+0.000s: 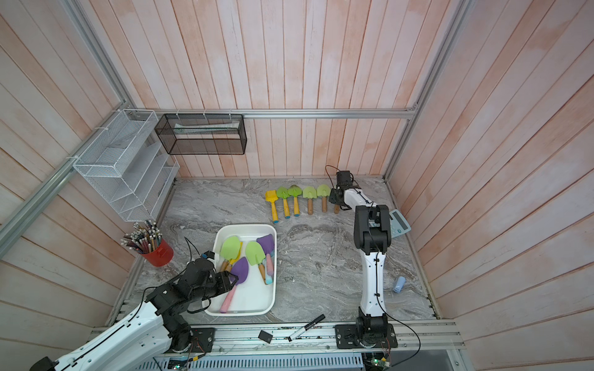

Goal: Take the shovel out of the storage box
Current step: Place the shovel at the center of the board.

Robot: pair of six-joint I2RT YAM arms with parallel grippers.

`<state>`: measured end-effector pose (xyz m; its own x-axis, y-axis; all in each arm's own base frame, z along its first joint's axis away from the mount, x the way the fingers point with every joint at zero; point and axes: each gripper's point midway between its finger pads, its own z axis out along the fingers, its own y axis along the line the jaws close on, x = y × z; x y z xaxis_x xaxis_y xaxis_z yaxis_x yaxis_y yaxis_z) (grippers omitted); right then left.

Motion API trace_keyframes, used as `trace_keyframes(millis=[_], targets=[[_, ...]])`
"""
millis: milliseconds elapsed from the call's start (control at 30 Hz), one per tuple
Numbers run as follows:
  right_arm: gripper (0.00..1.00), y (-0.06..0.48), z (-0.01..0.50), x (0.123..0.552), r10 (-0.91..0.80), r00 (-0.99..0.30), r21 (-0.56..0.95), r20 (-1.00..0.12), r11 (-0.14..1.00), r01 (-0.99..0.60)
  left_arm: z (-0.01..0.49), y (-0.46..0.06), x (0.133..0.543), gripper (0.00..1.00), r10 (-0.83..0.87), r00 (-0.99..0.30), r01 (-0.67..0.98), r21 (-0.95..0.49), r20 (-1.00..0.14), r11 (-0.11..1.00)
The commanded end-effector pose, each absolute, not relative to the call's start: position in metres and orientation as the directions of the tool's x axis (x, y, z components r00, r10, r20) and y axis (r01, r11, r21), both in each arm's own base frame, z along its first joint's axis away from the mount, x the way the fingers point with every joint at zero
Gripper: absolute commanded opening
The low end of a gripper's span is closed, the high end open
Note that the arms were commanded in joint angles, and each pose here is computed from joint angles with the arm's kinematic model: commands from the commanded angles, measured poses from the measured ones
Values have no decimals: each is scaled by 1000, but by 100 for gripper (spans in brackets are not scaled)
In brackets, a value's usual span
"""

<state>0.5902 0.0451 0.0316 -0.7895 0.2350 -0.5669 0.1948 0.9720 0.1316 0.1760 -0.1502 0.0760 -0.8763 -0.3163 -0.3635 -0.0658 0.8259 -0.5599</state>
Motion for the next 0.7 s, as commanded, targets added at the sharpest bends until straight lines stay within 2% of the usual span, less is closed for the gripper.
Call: trace_keyframes(millis=[0, 267, 367, 667], targets=[[36, 41, 41, 590, 245, -786, 142, -567, 970, 200, 79, -148, 177, 50, -321, -870, -73, -547, -375, 834], [46, 36, 89, 582, 286, -720, 189, -632, 958, 215, 77, -143, 177, 50, -322, -869, -89, -521, -377, 849], [48, 36, 112, 575, 301, -680, 217, -669, 953, 210, 79, -143, 177, 50, -323, -866, -90, -517, -380, 851], [49, 46, 142, 545, 337, -634, 293, -696, 940, 178, 81, -145, 179, 50, -322, -867, -94, -508, -381, 856]])
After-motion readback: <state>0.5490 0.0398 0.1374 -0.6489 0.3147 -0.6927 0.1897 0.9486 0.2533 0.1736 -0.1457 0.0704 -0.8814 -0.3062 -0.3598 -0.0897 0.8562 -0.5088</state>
